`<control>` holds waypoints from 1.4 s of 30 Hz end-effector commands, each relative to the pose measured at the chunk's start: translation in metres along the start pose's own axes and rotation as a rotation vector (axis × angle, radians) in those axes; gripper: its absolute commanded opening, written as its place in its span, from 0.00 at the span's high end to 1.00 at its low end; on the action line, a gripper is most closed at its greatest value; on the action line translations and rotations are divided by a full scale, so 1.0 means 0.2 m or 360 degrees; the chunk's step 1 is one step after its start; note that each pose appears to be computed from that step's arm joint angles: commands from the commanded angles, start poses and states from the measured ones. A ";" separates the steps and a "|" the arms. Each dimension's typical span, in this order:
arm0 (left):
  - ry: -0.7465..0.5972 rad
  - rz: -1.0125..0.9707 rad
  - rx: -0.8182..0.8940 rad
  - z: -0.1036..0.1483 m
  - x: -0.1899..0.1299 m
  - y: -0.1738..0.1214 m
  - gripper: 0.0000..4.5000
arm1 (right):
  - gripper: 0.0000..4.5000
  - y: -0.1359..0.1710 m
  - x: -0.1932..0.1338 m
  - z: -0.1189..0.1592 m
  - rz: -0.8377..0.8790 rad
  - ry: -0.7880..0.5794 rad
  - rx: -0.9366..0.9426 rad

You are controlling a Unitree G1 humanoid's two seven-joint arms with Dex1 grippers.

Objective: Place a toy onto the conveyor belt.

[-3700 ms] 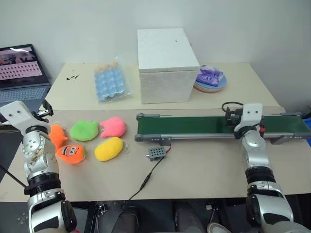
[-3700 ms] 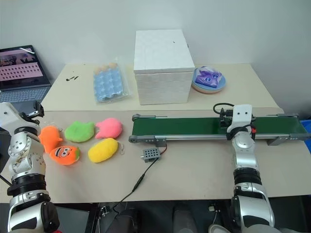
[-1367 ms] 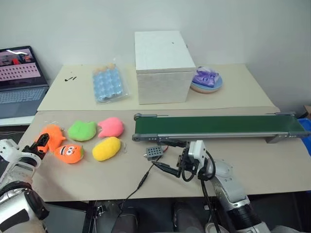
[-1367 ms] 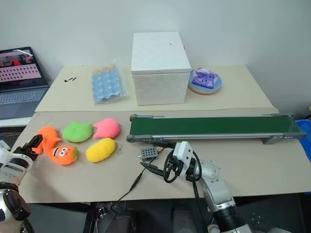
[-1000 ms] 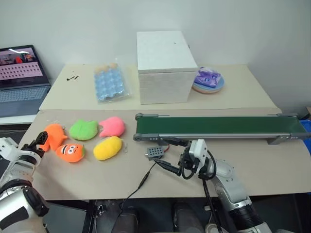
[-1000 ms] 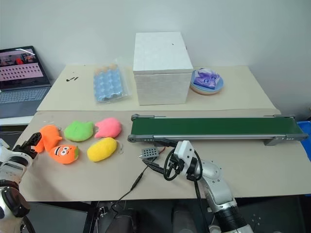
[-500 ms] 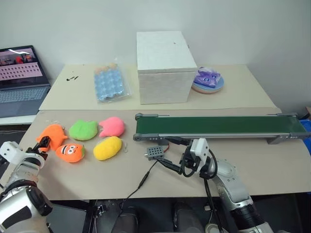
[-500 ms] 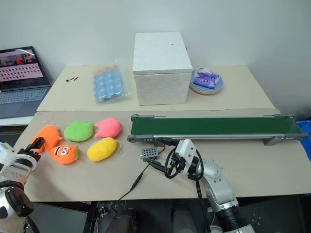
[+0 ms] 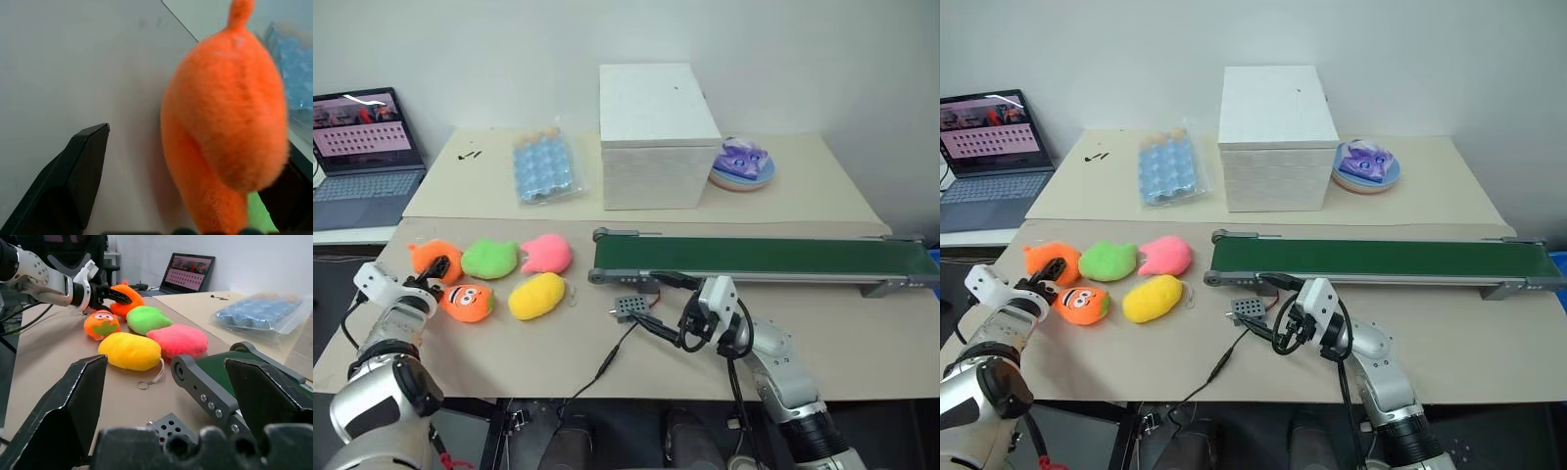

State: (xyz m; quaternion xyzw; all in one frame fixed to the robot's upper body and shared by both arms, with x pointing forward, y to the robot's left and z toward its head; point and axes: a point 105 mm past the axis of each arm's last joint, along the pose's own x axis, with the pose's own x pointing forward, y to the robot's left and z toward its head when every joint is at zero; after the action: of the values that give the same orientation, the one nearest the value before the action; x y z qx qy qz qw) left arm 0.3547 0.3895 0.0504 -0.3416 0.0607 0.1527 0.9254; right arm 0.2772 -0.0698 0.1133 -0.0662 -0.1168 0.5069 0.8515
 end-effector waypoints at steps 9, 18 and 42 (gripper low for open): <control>-0.0036 -0.0040 0.0044 0.04 0.01 -0.04 0.01 | 0.00 -0.03 0.01 0.02 -0.0059 -0.0018 -0.0056; -0.0054 -0.0095 0.0032 0.05 0.01 -0.06 0.30 | 0.00 -0.03 0.01 0.00 -0.0071 0.0011 -0.0062; -0.0536 -0.0029 0.0551 0.41 0.06 -0.31 0.76 | 0.00 -0.03 0.02 -0.04 -0.0085 0.0063 -0.0061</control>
State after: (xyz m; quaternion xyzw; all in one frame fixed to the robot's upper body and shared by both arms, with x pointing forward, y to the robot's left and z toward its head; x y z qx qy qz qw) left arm 0.3803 0.3937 0.1031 -0.2127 -0.0077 0.1766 0.9610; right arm 0.2850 -0.0720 0.0988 -0.0875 -0.0909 0.4812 0.8675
